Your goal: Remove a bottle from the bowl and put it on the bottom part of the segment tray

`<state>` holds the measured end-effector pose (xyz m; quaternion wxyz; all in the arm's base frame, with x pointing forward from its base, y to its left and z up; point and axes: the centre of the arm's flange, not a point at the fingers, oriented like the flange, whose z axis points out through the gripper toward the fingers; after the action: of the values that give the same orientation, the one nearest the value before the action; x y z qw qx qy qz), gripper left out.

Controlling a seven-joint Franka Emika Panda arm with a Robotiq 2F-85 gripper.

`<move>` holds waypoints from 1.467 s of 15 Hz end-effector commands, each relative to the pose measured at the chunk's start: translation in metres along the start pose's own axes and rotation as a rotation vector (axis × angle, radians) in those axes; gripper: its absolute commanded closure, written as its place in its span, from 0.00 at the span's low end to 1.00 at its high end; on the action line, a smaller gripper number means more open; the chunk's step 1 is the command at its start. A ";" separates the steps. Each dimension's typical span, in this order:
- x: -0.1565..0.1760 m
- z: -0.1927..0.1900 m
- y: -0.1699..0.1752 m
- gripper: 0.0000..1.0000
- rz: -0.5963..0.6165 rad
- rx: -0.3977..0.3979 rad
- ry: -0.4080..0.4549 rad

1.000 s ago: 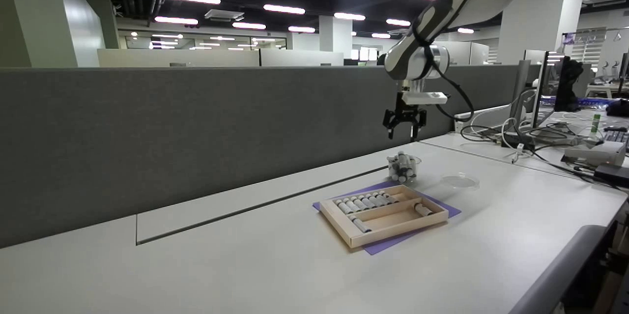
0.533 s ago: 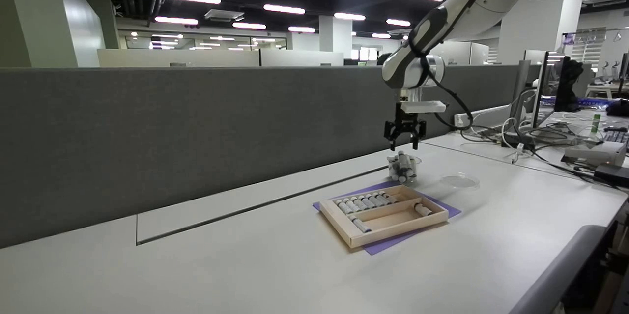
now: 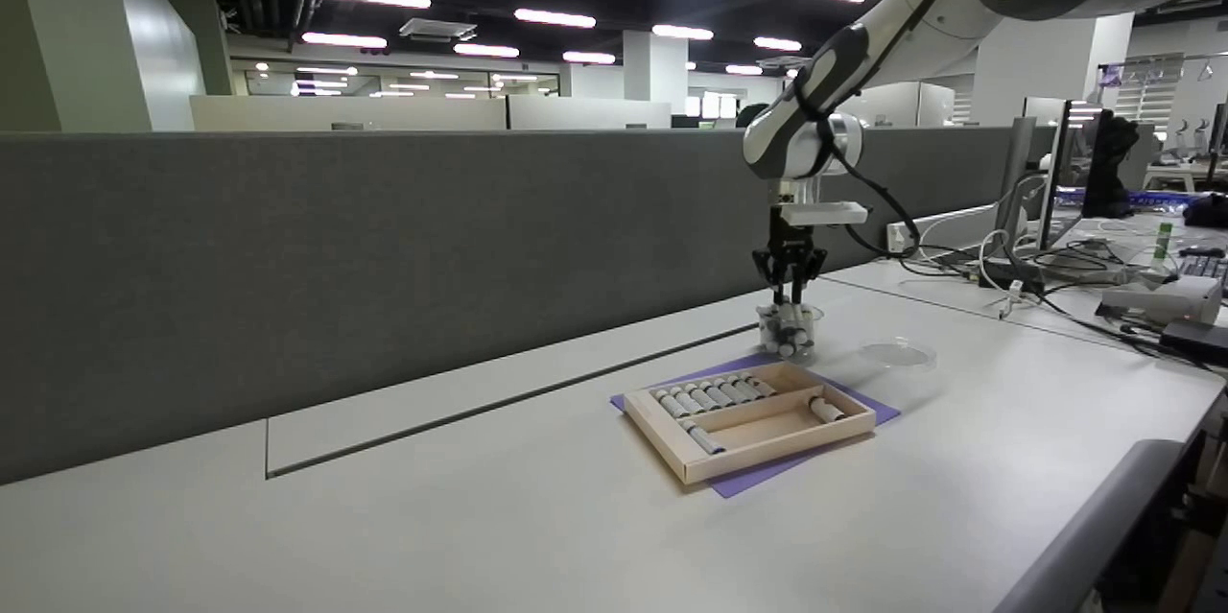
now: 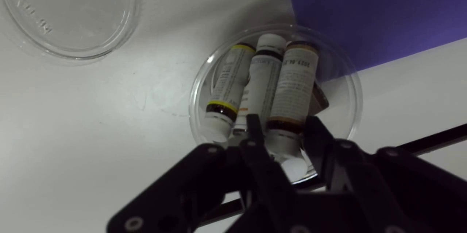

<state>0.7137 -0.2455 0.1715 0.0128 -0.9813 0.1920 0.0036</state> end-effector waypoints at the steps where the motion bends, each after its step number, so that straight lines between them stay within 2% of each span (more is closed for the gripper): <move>1: 0.014 -0.001 0.001 0.95 0.000 -0.009 0.004; 2: 0.015 -0.002 0.001 0.94 0.001 -0.004 0.002; 3: 0.015 -0.004 0.000 1.00 0.004 0.000 0.000; 6: 0.014 -0.019 -0.001 0.96 0.019 0.015 -0.002; 13: 0.007 -0.104 -0.020 0.96 0.000 0.067 -0.028; 16: -0.001 -0.126 -0.034 0.96 -0.034 0.097 -0.064; 18: -0.005 -0.121 -0.051 0.96 -0.061 0.091 -0.096; 22: -0.009 -0.085 -0.095 0.96 -0.113 0.085 -0.225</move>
<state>0.7258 -0.1808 0.2758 0.0706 -0.9844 0.1456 0.0690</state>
